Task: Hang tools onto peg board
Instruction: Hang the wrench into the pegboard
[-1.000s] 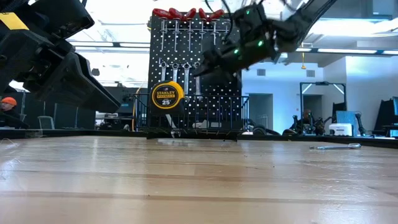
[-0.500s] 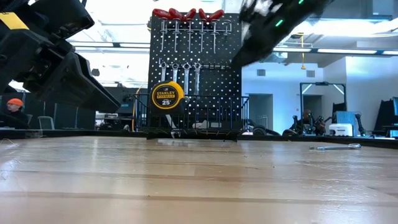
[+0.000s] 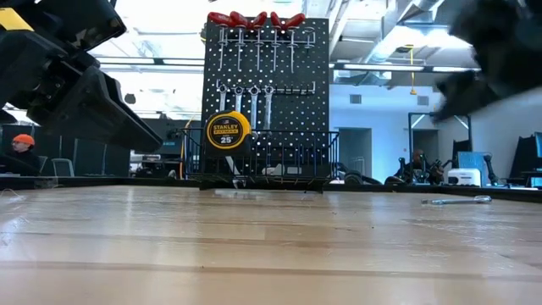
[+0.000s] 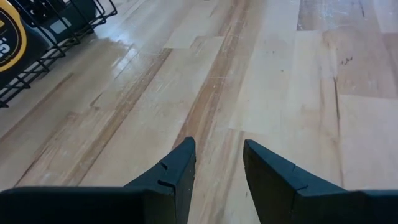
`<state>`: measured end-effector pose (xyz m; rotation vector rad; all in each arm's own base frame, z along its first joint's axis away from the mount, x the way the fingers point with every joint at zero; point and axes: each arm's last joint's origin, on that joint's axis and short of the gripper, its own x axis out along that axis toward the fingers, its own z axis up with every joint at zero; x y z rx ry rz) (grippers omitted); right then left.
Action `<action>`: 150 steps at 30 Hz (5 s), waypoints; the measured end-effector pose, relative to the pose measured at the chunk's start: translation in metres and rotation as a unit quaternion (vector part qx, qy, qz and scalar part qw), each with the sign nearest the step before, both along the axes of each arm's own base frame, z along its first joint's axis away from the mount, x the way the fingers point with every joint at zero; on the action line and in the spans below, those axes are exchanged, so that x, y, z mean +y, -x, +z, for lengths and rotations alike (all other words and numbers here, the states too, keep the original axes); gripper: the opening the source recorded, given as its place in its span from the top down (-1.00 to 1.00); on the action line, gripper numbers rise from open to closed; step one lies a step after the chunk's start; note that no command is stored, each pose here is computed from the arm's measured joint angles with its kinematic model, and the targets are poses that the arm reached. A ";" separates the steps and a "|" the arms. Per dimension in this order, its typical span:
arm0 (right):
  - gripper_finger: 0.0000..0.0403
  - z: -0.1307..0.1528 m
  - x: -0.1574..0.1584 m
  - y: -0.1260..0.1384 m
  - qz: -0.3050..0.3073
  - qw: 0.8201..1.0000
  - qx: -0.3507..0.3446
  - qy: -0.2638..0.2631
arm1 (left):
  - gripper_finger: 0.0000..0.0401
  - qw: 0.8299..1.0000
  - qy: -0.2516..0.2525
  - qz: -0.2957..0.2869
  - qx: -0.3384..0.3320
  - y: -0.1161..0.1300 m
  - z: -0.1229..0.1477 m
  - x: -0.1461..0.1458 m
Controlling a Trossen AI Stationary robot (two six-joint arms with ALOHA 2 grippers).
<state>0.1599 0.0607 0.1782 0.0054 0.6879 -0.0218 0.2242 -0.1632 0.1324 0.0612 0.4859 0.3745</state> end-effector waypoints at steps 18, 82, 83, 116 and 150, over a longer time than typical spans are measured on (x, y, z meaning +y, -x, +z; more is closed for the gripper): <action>-0.04 -0.087 -0.036 0.024 -0.223 0.975 0.018 -0.001 | 0.37 1.000 0.007 0.016 -0.007 -0.004 0.001 0.005; 0.95 -0.094 -0.004 -0.144 0.101 0.992 -0.075 -0.021 | 0.46 0.990 -0.063 -0.057 -0.109 -0.049 0.004 -0.019; 0.95 -0.088 -0.003 -0.144 0.101 0.991 -0.083 -0.017 | 0.47 0.991 -0.064 -0.057 -0.106 -0.052 0.003 -0.019; 0.63 0.028 0.112 -0.020 0.088 0.972 -0.215 0.017 | -0.05 0.995 0.035 -0.060 -0.065 -0.216 -0.034 0.081; 0.63 0.022 0.120 -0.019 0.067 0.971 -0.225 0.046 | 0.72 0.992 0.053 -0.112 0.026 -0.238 -0.065 0.082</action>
